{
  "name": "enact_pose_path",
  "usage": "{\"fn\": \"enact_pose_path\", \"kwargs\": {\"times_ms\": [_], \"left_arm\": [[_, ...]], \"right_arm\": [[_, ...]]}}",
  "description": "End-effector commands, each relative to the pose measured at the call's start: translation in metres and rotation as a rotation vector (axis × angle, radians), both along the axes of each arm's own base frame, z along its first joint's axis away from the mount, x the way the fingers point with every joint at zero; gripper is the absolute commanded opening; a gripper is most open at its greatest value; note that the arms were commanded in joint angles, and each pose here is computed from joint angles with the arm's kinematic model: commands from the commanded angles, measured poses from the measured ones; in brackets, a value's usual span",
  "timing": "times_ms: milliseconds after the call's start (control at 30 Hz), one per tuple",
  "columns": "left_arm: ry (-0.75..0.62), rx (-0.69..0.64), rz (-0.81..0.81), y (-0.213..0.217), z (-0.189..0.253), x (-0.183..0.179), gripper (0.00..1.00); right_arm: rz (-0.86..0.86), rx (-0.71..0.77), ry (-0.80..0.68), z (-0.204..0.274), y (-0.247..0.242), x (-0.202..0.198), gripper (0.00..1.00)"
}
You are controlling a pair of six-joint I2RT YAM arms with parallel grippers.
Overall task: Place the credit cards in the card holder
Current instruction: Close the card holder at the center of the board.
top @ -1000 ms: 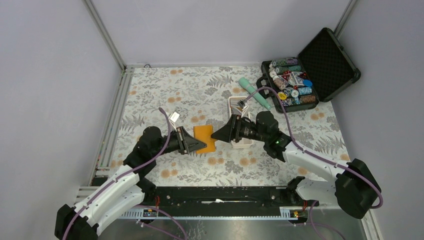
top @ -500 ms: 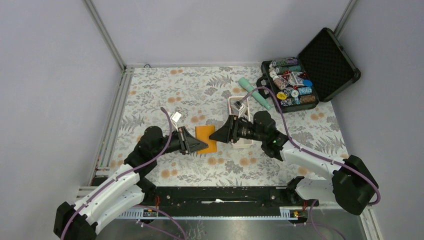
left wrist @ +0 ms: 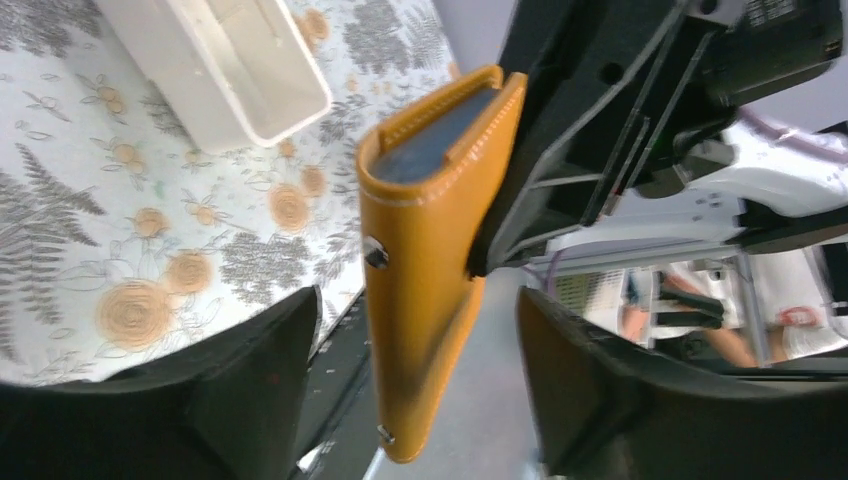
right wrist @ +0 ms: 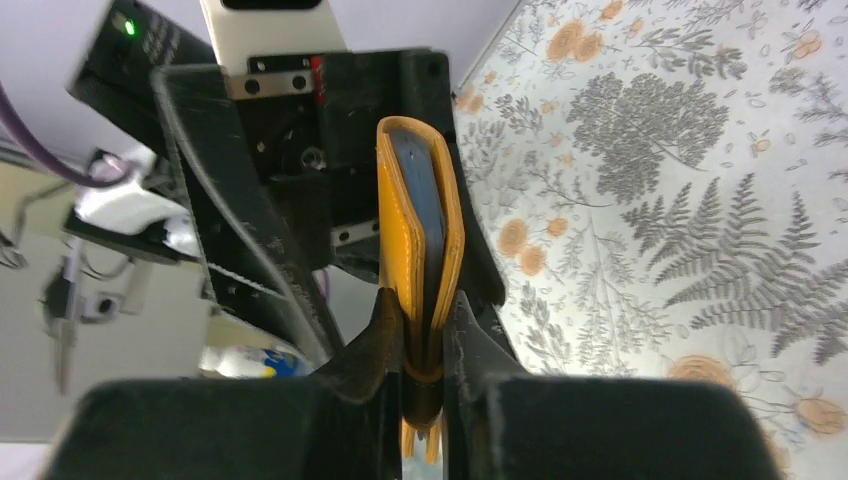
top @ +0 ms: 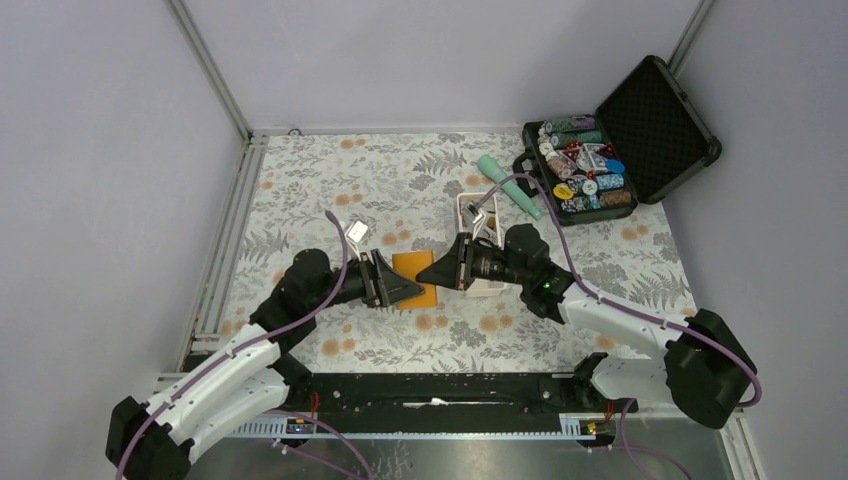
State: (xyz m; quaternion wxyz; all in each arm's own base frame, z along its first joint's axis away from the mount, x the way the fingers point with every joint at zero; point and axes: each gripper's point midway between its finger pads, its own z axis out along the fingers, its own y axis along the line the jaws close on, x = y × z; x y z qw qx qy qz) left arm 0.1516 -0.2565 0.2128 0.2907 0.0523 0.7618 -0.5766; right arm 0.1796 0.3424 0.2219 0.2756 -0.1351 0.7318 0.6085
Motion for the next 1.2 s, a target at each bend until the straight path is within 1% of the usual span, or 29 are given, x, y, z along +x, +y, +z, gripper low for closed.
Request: {"fn": "enact_pose_path", "kwargs": {"times_ms": [0, 33, 67, 100, 167, 200, 300, 467, 567, 633, 767, 867, 1033, 1133, 1167], "left_arm": [[-0.044, 0.054, 0.059, 0.006, 0.016, 0.010, 0.89], [-0.035, 0.082, 0.070, 0.010, 0.014, 0.010, 0.95], [-0.030, 0.101, 0.081, 0.015, 0.017, 0.011, 0.98], [-0.021, 0.108, 0.094, 0.020, 0.021, 0.011, 0.99], [0.010, 0.072, 0.111, 0.028, 0.032, 0.012, 0.99], [0.048, 0.032, 0.126, 0.033, 0.042, 0.015, 0.99], [0.165, -0.053, 0.153, 0.036, 0.065, 0.021, 0.99], [0.370, -0.150, 0.231, 0.036, 0.078, 0.036, 0.99], [0.443, -0.207, 0.287, 0.045, 0.079, 0.046, 0.99], [0.495, -0.215, 0.288, 0.045, 0.072, 0.048, 0.99], [0.637, -0.193, 0.218, 0.038, 0.044, 0.035, 0.99], [0.703, -0.170, 0.186, 0.038, 0.031, 0.022, 0.99], [0.752, -0.102, 0.150, 0.038, 0.016, 0.003, 0.99], [0.763, -0.096, 0.115, 0.033, 0.014, -0.004, 0.98], [0.764, -0.093, 0.107, 0.032, 0.014, -0.005, 0.96]], "right_arm": [[0.019, 0.024, -0.265, 0.038, -0.004, -0.004, 0.00], [-0.002, -0.013, -0.317, 0.035, -0.009, -0.001, 0.00], [-0.022, -0.045, -0.379, 0.036, -0.014, 0.003, 0.00], [-0.050, -0.085, -0.454, 0.036, -0.019, 0.009, 0.00], [-0.107, -0.154, -0.599, 0.038, -0.032, 0.020, 0.00], [-0.122, -0.186, -0.695, 0.035, -0.038, 0.025, 0.00], [-0.147, -0.228, -0.918, 0.034, -0.048, 0.029, 0.00], [-0.119, -0.270, -1.198, 0.039, -0.037, 0.015, 0.00], [-0.114, -0.298, -1.302, 0.041, -0.029, 0.004, 0.00], [-0.116, -0.304, -1.377, 0.045, -0.025, -0.006, 0.00], [-0.133, -0.310, -1.512, 0.053, -0.016, -0.019, 0.00], [-0.160, -0.334, -1.597, 0.057, -0.010, -0.024, 0.00], [-0.183, -0.412, -1.771, 0.059, 0.007, -0.031, 0.00], [-0.170, -0.421, -1.819, 0.055, 0.017, -0.033, 0.00], [-0.171, -0.425, -1.832, 0.055, 0.019, -0.033, 0.00]]}}
